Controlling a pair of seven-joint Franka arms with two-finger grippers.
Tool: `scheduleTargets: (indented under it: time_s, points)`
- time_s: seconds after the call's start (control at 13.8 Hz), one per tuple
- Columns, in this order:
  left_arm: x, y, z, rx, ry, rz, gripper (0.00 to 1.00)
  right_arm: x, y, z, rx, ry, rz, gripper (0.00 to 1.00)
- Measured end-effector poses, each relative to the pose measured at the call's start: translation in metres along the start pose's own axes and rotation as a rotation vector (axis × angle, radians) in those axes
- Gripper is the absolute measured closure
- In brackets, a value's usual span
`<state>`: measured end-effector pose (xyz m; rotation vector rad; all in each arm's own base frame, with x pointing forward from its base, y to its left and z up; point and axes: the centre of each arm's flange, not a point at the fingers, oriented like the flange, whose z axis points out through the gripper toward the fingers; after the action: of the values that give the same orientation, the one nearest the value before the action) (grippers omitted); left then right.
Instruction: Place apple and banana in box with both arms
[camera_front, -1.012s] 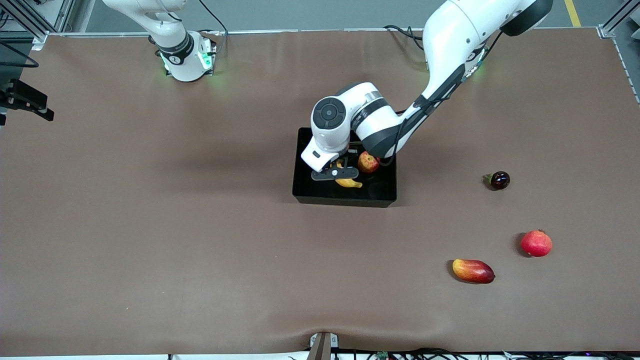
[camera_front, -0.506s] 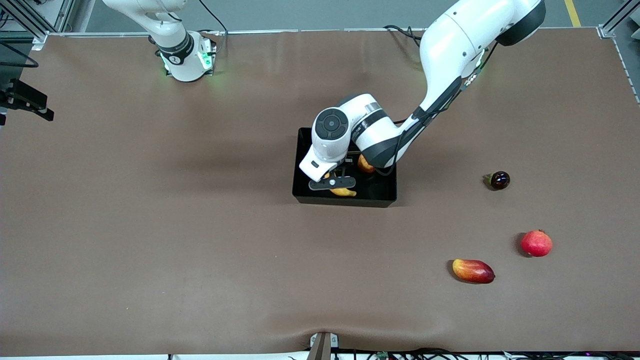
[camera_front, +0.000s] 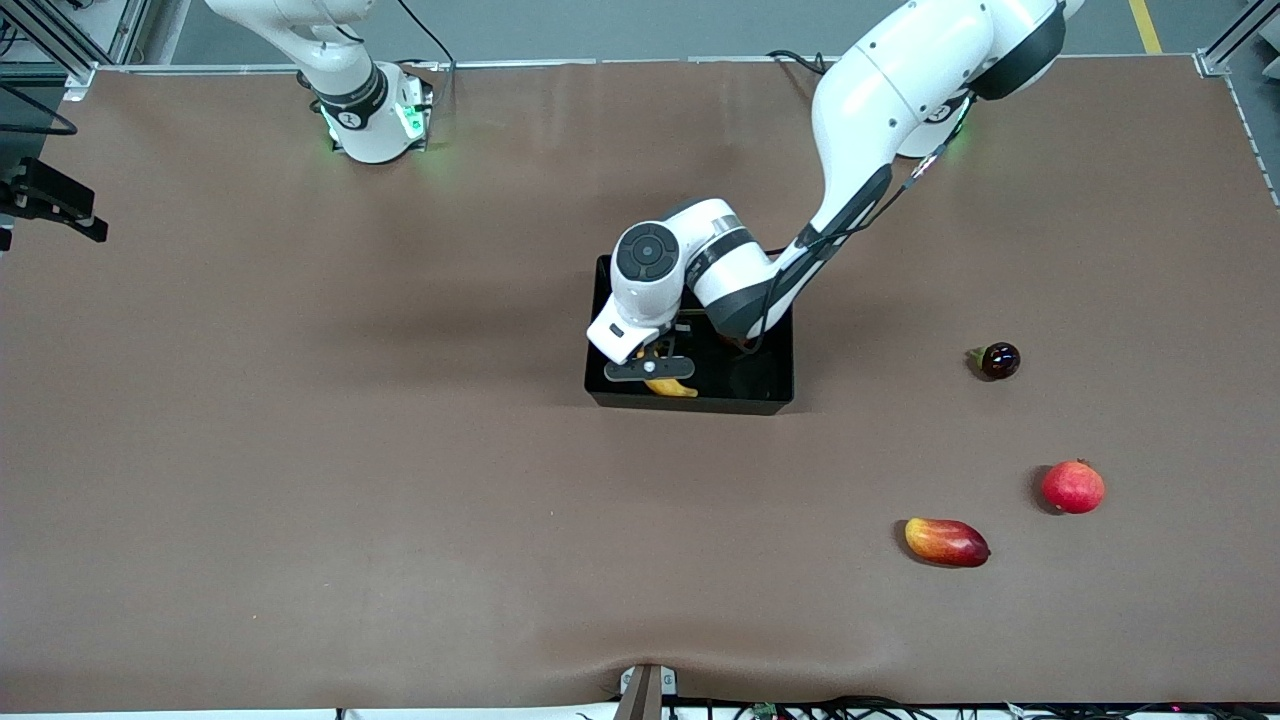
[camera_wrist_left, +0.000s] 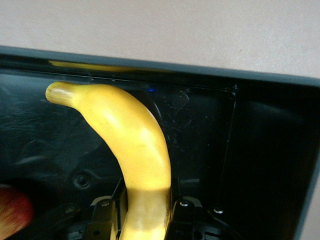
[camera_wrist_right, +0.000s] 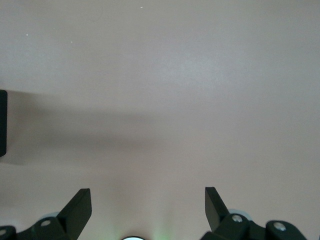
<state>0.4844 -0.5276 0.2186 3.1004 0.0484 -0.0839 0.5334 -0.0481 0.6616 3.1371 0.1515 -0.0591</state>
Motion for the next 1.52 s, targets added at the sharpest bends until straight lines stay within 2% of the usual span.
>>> scheduleTargets:
  time_s: [0.36,0.43,0.72,0.8,0.87,1.01,1.23,1.37,1.52]
  points:
    - [-0.001,-0.002,0.020,0.009,-0.018,-0.001,0.63,0.000,0.000,0.000,0.000,0.000,0.000,0.00]
    - [0.000,-0.002,0.019,0.006,-0.016,0.000,0.56,0.000,0.000,0.000,0.000,0.000,0.000,0.00]
    - [0.019,-0.004,-0.017,-0.017,0.028,-0.018,0.17,0.000,0.000,0.000,0.000,0.000,0.000,0.00]
    - [0.027,-0.009,-0.040,-0.012,0.048,-0.030,0.06,0.000,0.000,0.000,0.000,0.000,0.000,0.00]
    - [0.038,-0.019,-0.072,-0.002,0.074,-0.048,0.00,0.000,0.000,0.000,0.000,0.001,0.000,0.00]
    - [0.058,-0.055,-0.161,0.037,0.138,-0.105,0.00,0.000,0.000,0.000,0.000,0.001,0.001,0.00]
    - [0.069,-0.125,-0.293,0.072,0.258,-0.196,0.00,0.000,0.001,-0.001,0.000,0.001,0.001,0.00]
    - [0.074,-0.169,-0.344,0.069,0.310,-0.264,0.00,0.000,0.001,-0.001,0.000,0.002,0.001,0.00]
    - [0.080,-0.209,-0.366,0.088,0.305,-0.321,0.00,0.000,0.001,-0.001,0.000,0.002,0.001,0.00]
